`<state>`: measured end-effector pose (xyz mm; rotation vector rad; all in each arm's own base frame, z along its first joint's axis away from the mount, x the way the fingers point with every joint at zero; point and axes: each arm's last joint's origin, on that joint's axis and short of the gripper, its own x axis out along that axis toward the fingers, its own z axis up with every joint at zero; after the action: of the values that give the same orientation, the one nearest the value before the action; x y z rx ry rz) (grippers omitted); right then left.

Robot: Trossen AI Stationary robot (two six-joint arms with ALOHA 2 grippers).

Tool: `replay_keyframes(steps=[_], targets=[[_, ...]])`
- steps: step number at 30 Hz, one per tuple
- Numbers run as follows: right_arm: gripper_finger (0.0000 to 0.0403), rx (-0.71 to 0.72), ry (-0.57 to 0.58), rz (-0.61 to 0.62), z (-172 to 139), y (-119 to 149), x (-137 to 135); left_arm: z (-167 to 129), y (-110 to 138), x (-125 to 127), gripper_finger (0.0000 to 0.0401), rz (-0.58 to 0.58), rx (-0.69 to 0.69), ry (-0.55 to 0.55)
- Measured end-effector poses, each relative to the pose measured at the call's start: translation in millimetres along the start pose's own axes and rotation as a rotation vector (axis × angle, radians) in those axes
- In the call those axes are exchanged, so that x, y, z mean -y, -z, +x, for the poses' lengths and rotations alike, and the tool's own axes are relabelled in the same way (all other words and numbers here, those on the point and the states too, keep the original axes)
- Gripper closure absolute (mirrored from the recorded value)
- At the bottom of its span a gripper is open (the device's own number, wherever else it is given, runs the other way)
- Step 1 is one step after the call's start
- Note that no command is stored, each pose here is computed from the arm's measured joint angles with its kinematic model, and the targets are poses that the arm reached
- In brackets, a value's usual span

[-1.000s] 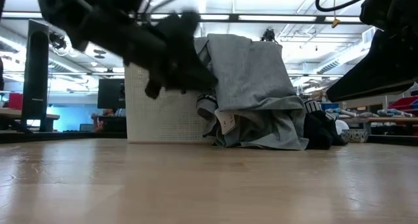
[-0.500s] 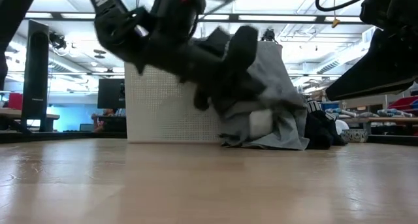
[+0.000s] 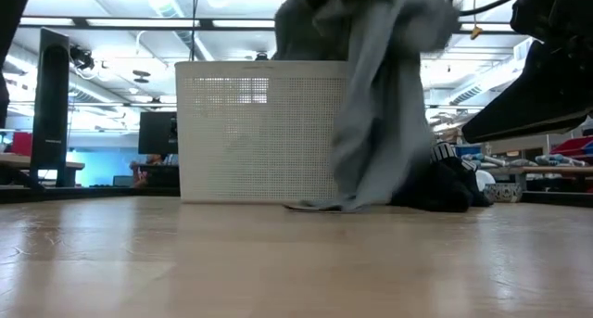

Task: Sort clothes
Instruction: Put the gray sweatshirt into the white laundry bin

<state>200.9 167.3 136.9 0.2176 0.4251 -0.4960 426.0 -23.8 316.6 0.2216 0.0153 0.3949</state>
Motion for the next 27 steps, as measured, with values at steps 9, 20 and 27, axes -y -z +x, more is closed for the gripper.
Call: replay_keyframes(steps=[9,20,27], targets=[[0.0275,-0.003,-0.001,-0.001,-0.1,0.2,0.0,13.3,-96.6,-108.0,0.0401,0.235,-0.105,-0.277],[0.0275,-0.011,0.006,-0.018,-0.2,1.1,1.4,-10.8,-118.6,-173.1,0.0401,0.305,-0.453,-0.392],[0.0275,-0.014,0.006,-0.018,-0.2,1.2,1.5,-9.8,-69.5,-182.5,0.0401,0.195,-0.697,-0.334]])
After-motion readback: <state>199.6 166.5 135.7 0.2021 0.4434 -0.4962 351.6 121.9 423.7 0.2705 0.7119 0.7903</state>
